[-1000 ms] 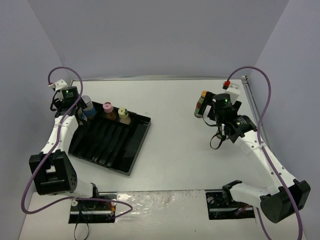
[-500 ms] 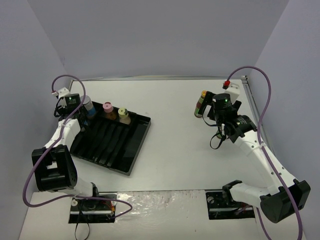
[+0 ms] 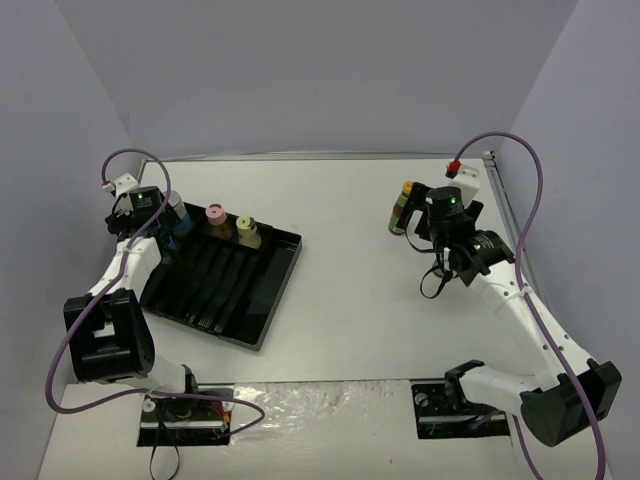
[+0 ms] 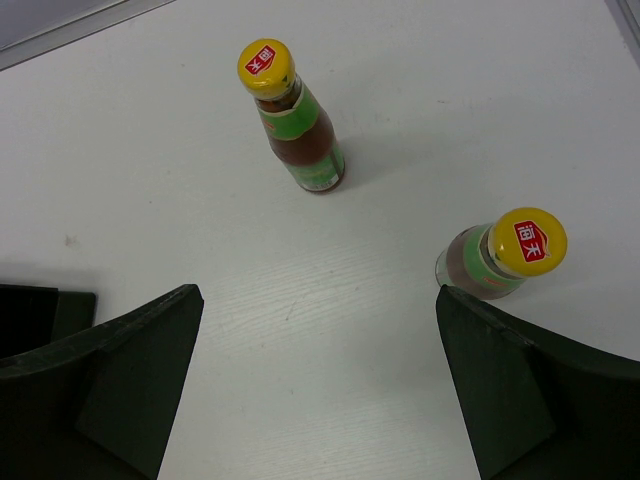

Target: Organize the condiment bottles

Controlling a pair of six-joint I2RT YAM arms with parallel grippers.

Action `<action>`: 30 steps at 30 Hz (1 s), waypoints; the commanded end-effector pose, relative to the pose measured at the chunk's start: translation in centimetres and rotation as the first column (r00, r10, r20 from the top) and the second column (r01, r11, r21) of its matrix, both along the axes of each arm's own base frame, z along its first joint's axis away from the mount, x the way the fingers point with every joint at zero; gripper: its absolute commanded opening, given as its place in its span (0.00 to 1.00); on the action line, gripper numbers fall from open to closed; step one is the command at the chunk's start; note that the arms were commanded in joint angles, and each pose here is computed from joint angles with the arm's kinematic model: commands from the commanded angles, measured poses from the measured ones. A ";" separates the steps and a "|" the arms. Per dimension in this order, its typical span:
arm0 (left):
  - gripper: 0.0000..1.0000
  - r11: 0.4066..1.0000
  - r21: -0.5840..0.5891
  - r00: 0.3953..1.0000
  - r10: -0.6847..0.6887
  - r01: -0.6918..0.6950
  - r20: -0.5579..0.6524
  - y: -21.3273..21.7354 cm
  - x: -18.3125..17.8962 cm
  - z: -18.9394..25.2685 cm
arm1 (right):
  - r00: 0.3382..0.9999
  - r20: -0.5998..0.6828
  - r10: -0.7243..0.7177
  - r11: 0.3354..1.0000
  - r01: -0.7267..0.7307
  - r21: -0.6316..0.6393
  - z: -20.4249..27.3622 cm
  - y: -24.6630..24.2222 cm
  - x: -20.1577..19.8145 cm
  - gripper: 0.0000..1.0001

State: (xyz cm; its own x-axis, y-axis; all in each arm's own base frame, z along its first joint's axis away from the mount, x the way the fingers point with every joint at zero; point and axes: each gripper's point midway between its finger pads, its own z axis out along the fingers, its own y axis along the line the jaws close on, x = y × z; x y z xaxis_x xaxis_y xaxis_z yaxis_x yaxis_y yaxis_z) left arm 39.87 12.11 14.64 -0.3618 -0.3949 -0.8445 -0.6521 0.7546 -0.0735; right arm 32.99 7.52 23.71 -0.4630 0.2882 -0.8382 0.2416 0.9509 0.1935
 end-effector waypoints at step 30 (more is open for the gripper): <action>0.88 0.774 0.033 0.743 -0.619 0.633 0.254 -20.7 -15.3 23.8 | 0.996 0.018 -0.086 0.989 0.087 -0.123 1.3 0.0 5.9 1.00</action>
